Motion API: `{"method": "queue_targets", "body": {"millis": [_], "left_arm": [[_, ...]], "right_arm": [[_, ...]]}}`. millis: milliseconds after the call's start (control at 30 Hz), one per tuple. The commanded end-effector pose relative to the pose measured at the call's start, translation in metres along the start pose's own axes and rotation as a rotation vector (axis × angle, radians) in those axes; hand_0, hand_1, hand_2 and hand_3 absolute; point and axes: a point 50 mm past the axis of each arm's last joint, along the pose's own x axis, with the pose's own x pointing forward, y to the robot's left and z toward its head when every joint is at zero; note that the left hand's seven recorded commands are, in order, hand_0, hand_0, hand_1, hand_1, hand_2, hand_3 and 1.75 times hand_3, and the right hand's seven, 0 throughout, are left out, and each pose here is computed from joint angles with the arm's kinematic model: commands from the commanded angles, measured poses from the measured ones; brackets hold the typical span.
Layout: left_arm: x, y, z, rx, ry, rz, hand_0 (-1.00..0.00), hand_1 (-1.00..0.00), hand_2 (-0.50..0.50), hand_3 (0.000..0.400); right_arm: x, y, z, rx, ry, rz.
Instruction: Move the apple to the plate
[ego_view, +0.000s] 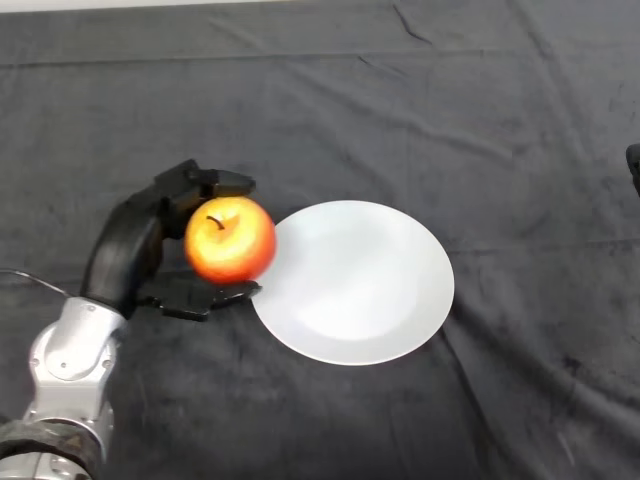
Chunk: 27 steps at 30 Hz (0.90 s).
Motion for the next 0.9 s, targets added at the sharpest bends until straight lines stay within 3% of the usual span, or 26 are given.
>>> {"method": "queue_targets", "body": {"millis": [33, 367, 900], "left_arm": [[0.024, -0.001, 0.022, 0.014, -0.109, -0.029, -1.0, -1.0, 0.0, 0.4], [0.026, -0.021, 0.016, 0.044, -0.069, -0.145, -1.0, -1.0, 0.0, 0.4], [0.019, -0.036, 0.002, 0.163, 0.044, -0.265, -1.0, -1.0, 0.0, 0.4]], "right_arm": [[0.0018, 0.0087, 0.0127, 0.002, -0.042, 0.024], [0.0019, 0.0087, 0.0127, 0.003, -0.042, 0.025], [0.0019, 0.0087, 0.0128, 0.004, -0.042, 0.025]]}}
